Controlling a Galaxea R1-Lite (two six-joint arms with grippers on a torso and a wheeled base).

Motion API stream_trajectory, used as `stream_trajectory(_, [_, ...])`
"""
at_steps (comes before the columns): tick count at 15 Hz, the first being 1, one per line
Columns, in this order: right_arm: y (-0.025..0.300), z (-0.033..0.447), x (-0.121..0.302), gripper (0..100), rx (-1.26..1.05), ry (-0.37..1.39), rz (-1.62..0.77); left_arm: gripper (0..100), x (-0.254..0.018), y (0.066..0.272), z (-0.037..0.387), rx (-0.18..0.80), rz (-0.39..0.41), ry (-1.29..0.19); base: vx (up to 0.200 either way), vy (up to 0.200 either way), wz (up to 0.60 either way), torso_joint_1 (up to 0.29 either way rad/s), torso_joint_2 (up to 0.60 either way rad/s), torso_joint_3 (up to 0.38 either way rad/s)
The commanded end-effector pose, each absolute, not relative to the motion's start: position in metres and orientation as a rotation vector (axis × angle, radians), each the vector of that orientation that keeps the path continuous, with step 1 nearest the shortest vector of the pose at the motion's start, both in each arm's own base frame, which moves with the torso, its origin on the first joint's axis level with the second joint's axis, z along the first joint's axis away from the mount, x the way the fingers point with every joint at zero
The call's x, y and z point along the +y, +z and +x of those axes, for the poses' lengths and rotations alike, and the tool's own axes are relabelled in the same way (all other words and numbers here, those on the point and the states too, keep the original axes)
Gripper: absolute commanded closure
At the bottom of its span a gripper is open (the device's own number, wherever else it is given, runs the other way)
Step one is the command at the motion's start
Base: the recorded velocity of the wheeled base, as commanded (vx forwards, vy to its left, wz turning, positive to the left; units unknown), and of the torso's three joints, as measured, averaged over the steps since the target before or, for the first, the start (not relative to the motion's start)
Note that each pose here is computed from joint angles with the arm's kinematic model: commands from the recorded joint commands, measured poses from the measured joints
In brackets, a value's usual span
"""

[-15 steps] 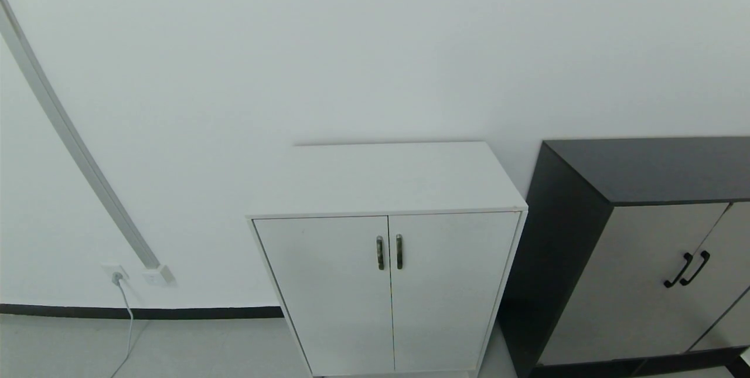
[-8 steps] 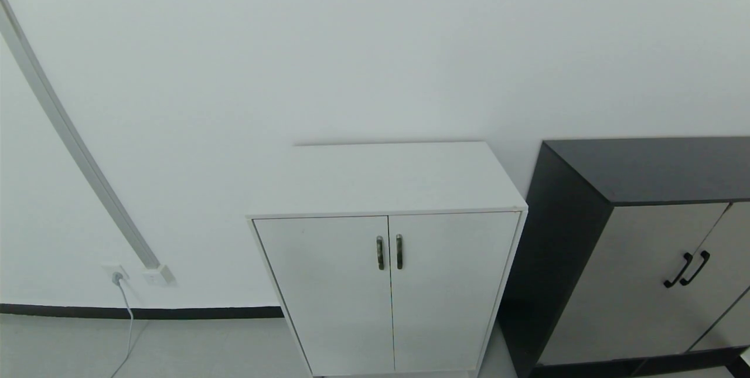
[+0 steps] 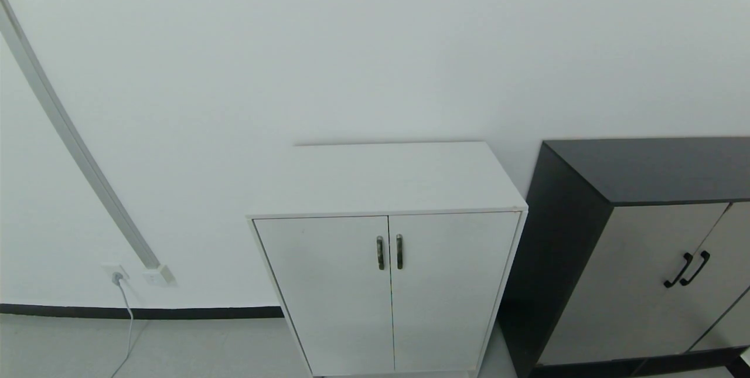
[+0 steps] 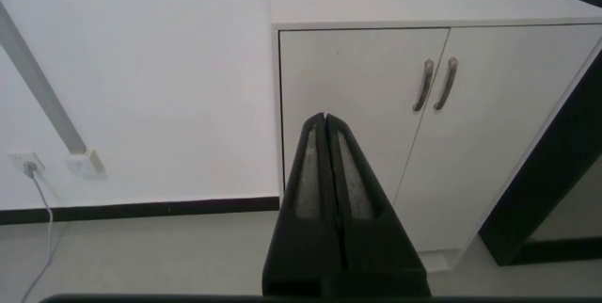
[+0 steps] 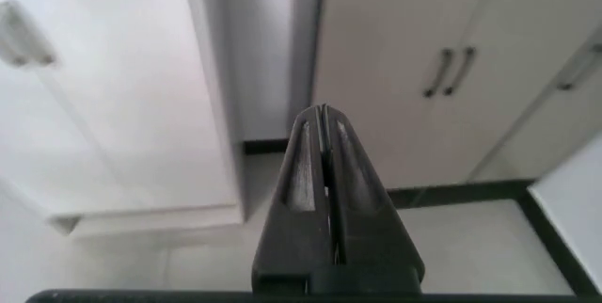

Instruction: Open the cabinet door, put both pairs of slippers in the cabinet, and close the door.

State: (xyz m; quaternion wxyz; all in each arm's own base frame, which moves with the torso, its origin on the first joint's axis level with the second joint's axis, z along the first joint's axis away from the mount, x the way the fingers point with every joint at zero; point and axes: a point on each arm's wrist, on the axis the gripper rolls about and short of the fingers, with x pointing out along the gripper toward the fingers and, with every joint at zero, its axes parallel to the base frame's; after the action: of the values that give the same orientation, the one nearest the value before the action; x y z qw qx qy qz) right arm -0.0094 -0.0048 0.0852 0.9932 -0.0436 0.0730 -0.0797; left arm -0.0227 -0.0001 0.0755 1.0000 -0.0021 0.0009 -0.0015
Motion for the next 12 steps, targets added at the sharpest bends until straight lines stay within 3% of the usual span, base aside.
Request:
stream_trajectory(1, [0.0833,-0.0178,-0.0032,100,0.047,-0.156,-0.072,100,-0.0002,0.0755,-0.0227,0.002,-0.005,-0.002,0.000,0.000,0.00,0.000,0.00,0.000])
stream_trajectory(7, [0.0752,-0.0228,0.0007,100,0.003,0.045,-0.020,100,-0.0002,0.0755,-0.0227,0.002,-0.005,-0.002,0.000,0.000,0.00,0.000,0.00,0.000])
stream_trajectory(12, [0.0752,-0.0228,0.0010,100,0.003,0.057,-0.014,100,-0.0001,0.0755,-0.0227,0.002,-0.005,-0.003,0.000,0.000,0.00,0.000,0.00,0.000])
